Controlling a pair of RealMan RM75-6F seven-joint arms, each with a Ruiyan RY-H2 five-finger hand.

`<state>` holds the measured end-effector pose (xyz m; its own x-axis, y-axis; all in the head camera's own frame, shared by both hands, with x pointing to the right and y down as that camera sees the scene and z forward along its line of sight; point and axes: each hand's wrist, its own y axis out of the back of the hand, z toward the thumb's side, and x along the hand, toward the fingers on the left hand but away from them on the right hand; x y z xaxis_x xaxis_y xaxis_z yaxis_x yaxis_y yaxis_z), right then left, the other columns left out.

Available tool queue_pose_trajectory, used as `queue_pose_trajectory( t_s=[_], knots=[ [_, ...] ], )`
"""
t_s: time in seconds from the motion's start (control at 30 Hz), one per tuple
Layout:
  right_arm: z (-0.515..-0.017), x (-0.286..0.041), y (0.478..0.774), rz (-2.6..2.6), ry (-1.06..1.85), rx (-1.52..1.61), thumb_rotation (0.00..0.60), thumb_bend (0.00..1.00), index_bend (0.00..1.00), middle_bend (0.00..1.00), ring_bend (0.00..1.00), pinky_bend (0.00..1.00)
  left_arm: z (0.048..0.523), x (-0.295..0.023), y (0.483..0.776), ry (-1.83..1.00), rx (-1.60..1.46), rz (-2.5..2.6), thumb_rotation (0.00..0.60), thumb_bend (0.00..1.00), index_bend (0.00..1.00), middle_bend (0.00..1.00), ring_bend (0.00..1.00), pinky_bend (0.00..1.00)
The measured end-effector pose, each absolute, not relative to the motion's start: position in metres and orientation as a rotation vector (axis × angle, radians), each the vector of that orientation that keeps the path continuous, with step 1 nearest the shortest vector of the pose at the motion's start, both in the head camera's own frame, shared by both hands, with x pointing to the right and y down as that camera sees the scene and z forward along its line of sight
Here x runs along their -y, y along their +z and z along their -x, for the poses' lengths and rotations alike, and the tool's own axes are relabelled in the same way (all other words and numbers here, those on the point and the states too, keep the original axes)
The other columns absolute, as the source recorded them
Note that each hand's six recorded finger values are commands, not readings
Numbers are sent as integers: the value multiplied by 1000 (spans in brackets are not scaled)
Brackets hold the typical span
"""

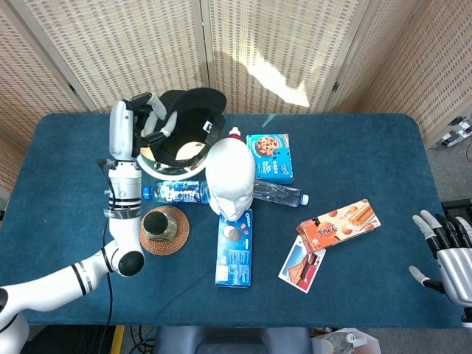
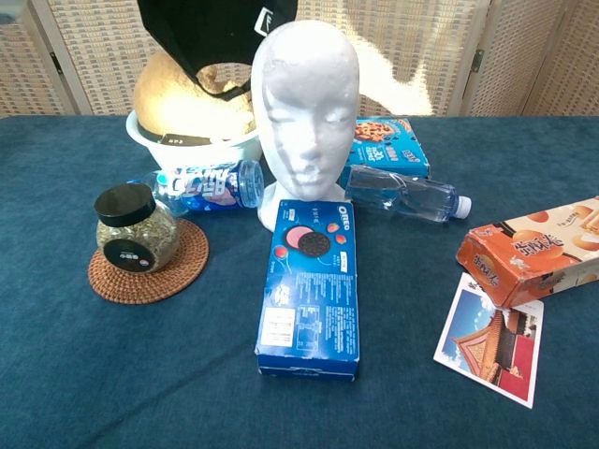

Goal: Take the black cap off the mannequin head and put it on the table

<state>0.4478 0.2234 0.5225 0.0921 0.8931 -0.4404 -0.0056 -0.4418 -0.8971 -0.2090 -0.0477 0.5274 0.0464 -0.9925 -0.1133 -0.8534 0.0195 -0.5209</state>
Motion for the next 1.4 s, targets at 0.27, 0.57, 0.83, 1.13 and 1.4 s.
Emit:
queue_pose_trajectory(
  t_s=[0.27, 0.57, 0.83, 1.13, 1.4],
  knots=[
    [-445, -222, 523, 1595, 1449, 892, 600, 191, 100, 18, 0, 0, 248, 50, 517, -395, -1894, 1813, 600, 291, 728, 1000, 1000, 1000],
    [-443, -220, 524, 1600, 1446, 887, 600, 191, 100, 17, 0, 0, 298, 44, 513, -448, -1898, 1722, 600, 290, 731, 1000, 1000, 1000],
    [-445, -220, 526, 1603, 1452, 888, 600, 191, 100, 17, 0, 0, 334, 35, 520, -539, -1855, 1662, 600, 290, 733, 1000, 1000, 1000],
    [-444, -219, 528, 1610, 1449, 883, 600, 191, 100, 17, 0, 0, 370, 17, 528, -638, -1797, 1610, 600, 290, 736, 1000, 1000, 1000],
    [-441, -218, 531, 1622, 1441, 872, 600, 191, 100, 17, 0, 0, 395, 2, 541, -715, -1778, 1597, 600, 290, 738, 1000, 1000, 1000]
  ],
)
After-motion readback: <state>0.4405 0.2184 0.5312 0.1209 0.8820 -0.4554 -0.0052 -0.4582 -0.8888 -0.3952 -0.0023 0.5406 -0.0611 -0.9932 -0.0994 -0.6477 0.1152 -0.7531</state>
